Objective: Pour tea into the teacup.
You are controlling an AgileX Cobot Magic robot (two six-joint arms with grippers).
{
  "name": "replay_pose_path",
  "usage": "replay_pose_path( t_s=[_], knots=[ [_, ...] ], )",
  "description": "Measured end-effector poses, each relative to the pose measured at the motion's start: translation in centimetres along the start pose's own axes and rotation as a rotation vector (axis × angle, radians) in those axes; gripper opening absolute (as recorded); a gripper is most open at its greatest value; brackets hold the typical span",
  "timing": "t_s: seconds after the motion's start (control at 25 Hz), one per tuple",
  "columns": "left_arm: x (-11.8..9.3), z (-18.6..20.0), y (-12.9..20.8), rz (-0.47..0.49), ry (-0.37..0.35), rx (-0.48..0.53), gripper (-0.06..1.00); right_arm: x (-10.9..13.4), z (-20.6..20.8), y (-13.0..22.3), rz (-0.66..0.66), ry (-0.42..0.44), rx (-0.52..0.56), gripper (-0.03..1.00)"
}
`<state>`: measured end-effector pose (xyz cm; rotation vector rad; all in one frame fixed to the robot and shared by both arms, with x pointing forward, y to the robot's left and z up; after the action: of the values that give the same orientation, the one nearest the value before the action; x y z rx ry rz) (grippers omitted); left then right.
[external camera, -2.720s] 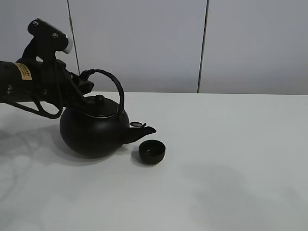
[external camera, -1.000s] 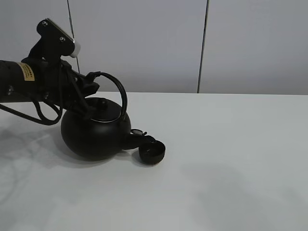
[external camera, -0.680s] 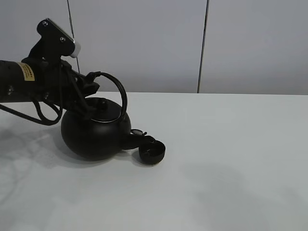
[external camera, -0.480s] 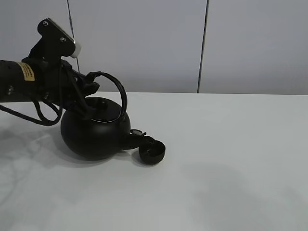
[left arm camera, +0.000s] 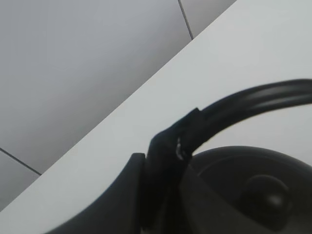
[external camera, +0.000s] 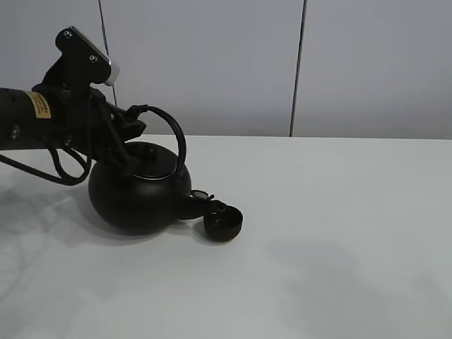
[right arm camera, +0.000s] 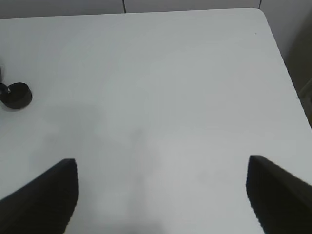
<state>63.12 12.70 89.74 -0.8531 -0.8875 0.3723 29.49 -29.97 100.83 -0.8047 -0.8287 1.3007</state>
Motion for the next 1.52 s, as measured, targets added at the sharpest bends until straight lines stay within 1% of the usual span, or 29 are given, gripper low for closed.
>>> replay_pose_path(
  t_s=[0.44, 0.68, 0.96, 1.08, 1.4, 1.52],
  knots=[
    [0.22, -0.11, -0.25, -0.018, -0.006, -0.007, 0.11, 0.0, 0.0, 0.0, 0.0, 0.0, 0.0, 0.64],
    [0.76, -0.56, -0.54, -0.034, -0.006, 0.009, 0.11, 0.0, 0.0, -0.02, 0.0, 0.0, -0.001, 0.64],
    [0.77, -0.58, -0.51, -0.032, -0.004, 0.012, 0.11, 0.0, 0.0, -0.02, 0.0, 0.0, -0.001, 0.64],
    [0.76, -0.58, -0.5, 0.011, -0.004, 0.013, 0.11, 0.0, 0.0, -0.02, 0.0, 0.0, -0.001, 0.64],
    [0.66, -0.59, -0.54, 0.182, 0.001, 0.011, 0.11, 0.0, 0.0, -0.02, 0.0, 0.0, -0.001, 0.64],
    [0.55, -0.59, -0.64, 0.224, 0.009, 0.005, 0.11, 0.0, 0.0, -0.02, 0.0, 0.0, -0.001, 0.64]
  ],
)
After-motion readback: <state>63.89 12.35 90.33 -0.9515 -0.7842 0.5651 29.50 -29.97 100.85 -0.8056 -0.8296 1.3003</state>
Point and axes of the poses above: a point on each arm's last joint axis where the gripper is mounted, z pointing back along that axis away from the gripper, x along the wrist's bending axis when the last joint is at zero, y = z × x, the point moved 7 cm from there along -z, pointing out along that axis toward the gripper, and after that the axes turned 6 degrees about -z, right-handed, at the moved point
